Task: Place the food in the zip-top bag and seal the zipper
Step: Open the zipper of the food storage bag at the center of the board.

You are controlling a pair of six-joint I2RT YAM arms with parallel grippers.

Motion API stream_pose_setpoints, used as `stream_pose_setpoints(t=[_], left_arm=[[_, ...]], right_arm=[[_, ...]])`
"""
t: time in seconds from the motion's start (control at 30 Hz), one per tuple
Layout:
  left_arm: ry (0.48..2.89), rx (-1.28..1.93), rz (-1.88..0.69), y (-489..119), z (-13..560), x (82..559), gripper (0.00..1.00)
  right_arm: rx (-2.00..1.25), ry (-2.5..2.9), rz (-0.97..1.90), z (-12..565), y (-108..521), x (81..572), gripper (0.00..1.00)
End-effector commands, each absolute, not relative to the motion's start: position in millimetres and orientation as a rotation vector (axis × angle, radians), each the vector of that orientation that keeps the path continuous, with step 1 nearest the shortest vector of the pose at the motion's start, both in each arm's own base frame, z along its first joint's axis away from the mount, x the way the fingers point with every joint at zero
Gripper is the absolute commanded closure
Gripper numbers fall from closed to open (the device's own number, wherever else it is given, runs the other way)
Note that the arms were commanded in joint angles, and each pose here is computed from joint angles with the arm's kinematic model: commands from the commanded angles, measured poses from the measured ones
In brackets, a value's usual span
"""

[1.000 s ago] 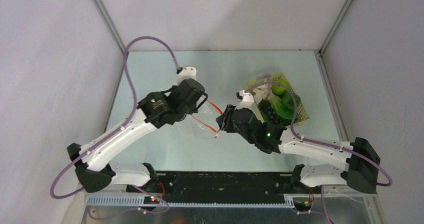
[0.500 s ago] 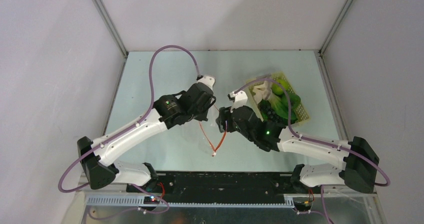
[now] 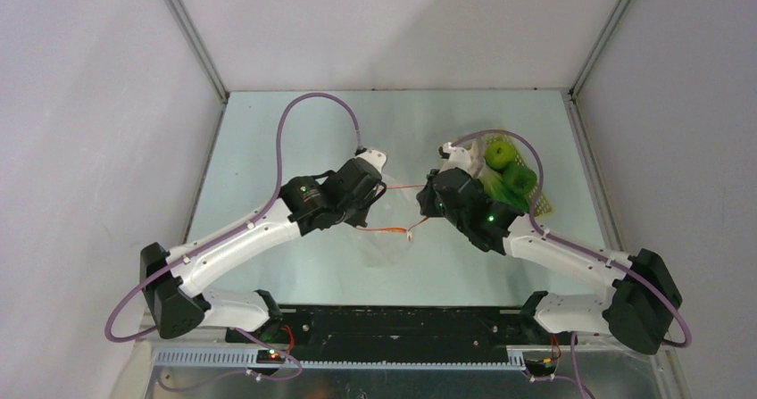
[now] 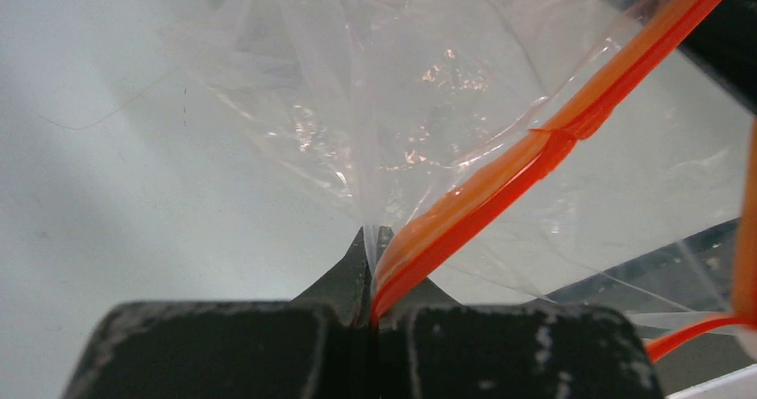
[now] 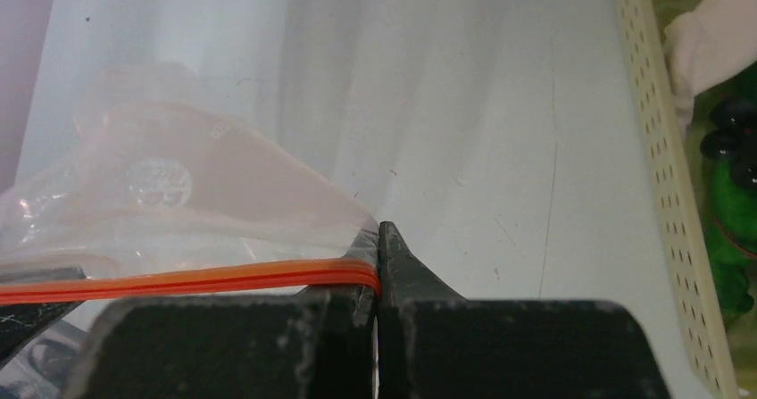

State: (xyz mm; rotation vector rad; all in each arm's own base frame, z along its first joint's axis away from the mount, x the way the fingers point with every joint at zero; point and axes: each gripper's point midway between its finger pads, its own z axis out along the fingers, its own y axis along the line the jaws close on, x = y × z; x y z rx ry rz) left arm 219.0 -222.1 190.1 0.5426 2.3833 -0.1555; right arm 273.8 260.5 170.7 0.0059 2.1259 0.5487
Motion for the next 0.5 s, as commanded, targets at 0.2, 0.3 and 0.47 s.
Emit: stream_pose_setpoints(t=[0.2,0.3,0.47], left_arm=[[2.342,0.466,0.04,-175.4,207.0,220.8,0.87],[2.351,0.458,-0.073,-195.2,206.1,220.1,0.84],[2.362,0.33,-0.18,-214.0,210.6,224.4,0.77]], right_arm=[[0.196,2.177,0.42,160.0,205.2,273.8,1.0],[0.171,2.153,0.467,167.4,215.8,269.6,1.0],[0.179,2.127,0.47,173.6,222.1,260.9,1.0]])
